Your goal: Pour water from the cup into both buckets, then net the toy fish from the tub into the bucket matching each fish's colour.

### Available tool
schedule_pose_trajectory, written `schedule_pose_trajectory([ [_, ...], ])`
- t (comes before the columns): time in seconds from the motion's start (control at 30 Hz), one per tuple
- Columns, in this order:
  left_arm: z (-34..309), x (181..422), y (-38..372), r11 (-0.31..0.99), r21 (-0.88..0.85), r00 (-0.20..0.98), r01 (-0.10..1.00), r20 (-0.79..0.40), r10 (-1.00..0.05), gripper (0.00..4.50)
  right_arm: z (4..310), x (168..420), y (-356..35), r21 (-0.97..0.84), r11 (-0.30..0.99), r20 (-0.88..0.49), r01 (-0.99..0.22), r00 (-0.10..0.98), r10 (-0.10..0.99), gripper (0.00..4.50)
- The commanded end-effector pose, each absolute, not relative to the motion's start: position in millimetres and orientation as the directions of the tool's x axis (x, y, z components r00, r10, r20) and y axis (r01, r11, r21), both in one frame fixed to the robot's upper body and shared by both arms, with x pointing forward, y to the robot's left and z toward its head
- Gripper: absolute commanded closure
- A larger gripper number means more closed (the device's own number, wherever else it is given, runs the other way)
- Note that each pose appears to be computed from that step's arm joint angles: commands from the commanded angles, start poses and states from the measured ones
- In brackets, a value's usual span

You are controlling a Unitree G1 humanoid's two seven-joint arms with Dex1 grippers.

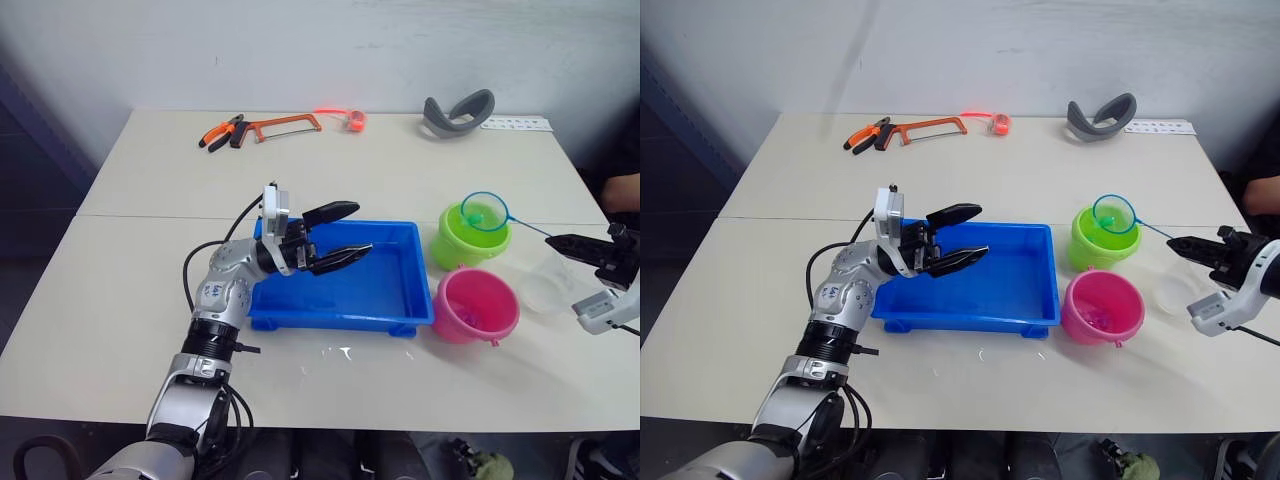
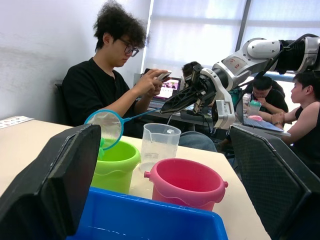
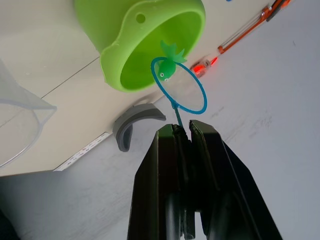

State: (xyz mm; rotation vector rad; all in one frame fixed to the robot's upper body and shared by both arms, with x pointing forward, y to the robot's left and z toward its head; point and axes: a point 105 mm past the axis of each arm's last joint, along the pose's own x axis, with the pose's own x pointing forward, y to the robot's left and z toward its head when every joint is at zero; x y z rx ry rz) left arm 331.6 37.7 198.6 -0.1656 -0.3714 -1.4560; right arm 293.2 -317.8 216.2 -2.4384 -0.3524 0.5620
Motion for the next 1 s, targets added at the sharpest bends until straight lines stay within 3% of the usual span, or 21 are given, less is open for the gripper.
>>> schedule_pose_trajectory([
  [0.03, 206.7, 331.5, 36.1, 0.127, 0.143, 0.065, 0.981, 0.373, -0.925, 0.05, 231.7, 289.1, -324.2, -0.514, -0.846, -0.351, 0.141, 0.865, 0.358, 4.5],
  [0.13, 206.4, 332.7, 36.8, 0.127, 0.142, 0.065, 0.982, 0.376, -0.924, 0.05, 248.2, 290.4, -323.5, -0.502, -0.845, -0.306, 0.184, 0.876, 0.373, 4.5],
  [0.27, 206.3, 334.1, 35.3, 0.126, 0.144, 0.064, 0.982, 0.377, -0.924, 0.05, 236.7, 287.0, -316.5, -0.504, -0.845, -0.363, 0.176, 0.845, 0.393, 4.5],
  [0.33, 207.2, 334.6, 34.9, 0.126, 0.145, 0.063, 0.981, 0.38, -0.923, 0.05, 242.6, 290.8, -317.0, -0.517, -0.837, -0.319, 0.179, 0.867, 0.383, 4.5],
  [0.47, 207.9, 334.8, 34.8, 0.125, 0.149, 0.06, 0.981, 0.381, -0.923, 0.05, 221.1, 286.0, -298.6, -0.556, -0.816, -0.393, 0.155, 0.817, 0.423, 4.5],
  [0.6, 208.7, 335.5, 38.0, 0.139, 0.151, 0.072, 0.979, 0.381, -0.922, 0.05, 229.1, 294.3, -308.9, -0.556, -0.818, -0.32, 0.15, 0.869, 0.377, 4.5],
  [0.7, 206.7, 334.6, 39.7, 0.14, 0.149, 0.076, 0.979, 0.372, -0.925, 0.05, 216.8, 291.4, -311.1, -0.565, -0.817, -0.364, 0.116, 0.854, 0.373, 4.5],
  [0.8, 207.0, 334.3, 41.6, 0.147, 0.148, 0.083, 0.978, 0.371, -0.925, 0.05, 217.3, 295.2, -330.3, -0.576, -0.814, -0.319, 0.078, 0.895, 0.311, 4.5],
  [0.93, 205.9, 332.8, 41.5, 0.142, 0.147, 0.08, 0.979, 0.362, -0.929, 0.05, 188.1, 286.5, -329.3, -0.58, -0.815, -0.428, 0.0, 0.851, 0.304, 4.5],
  [1.0, 206.2, 332.3, 41.8, 0.14, 0.148, 0.079, 0.979, 0.36, -0.93, 0.05, 186.0, 286.5, -331.4, -0.59, -0.807, -0.415, -0.009, 0.861, 0.293, 4.5],
])
